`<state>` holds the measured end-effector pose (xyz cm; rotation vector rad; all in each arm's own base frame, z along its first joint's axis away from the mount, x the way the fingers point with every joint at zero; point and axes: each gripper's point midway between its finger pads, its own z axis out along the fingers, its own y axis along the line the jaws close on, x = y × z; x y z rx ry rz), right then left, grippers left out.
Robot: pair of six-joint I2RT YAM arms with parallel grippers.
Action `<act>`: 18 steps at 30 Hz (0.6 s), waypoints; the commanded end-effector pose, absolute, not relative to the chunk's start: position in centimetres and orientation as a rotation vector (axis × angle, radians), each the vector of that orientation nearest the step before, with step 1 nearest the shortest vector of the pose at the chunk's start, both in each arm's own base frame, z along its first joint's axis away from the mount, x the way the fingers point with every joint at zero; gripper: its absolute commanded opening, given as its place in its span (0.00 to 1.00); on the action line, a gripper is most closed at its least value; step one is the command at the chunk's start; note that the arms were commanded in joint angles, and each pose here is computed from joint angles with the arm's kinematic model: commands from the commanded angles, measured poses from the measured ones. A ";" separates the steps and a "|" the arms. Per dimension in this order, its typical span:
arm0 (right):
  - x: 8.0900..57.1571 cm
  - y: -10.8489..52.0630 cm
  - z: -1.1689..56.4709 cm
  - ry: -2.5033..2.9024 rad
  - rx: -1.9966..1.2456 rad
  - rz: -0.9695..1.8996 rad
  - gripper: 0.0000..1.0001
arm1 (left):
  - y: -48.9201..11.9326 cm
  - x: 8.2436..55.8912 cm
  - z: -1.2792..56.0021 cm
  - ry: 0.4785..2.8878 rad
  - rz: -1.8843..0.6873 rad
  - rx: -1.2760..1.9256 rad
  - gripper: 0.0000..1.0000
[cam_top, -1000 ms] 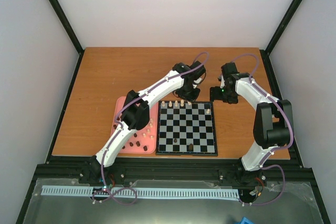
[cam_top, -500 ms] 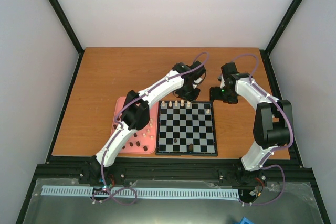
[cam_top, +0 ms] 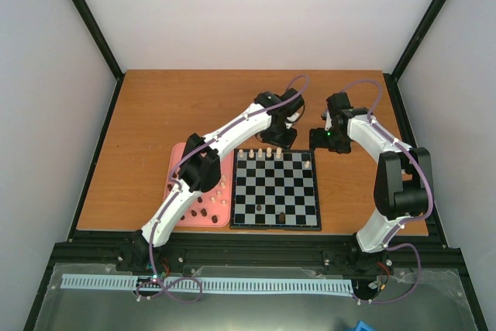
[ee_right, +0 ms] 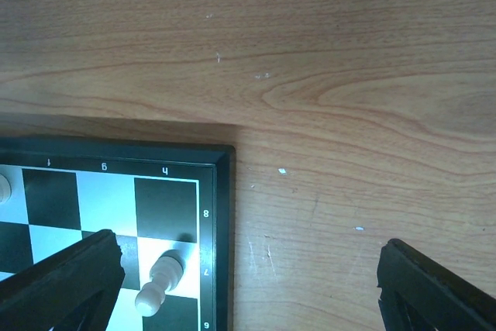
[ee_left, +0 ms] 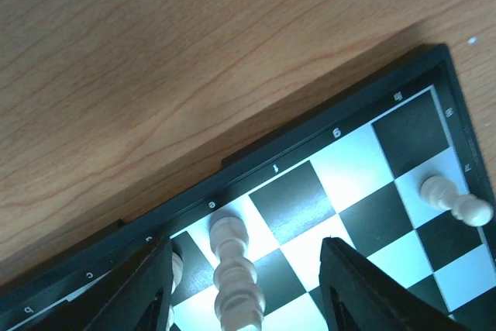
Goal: Set up the chess pieces on the board
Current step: Place the chess piece on the chessboard.
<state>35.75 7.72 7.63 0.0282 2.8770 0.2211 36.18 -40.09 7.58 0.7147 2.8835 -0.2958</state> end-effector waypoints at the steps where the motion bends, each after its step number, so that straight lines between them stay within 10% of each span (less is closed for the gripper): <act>1: 36.6 7.6 9.5 2.823 0.016 0.235 0.89 | -42.1 37.4 12.0 2.737 -0.389 0.721 0.57; 18: 38.4 9.0 12.8 2.737 0.024 0.306 0.88 | -22.9 44.2 27.2 2.516 -0.105 0.177 1.00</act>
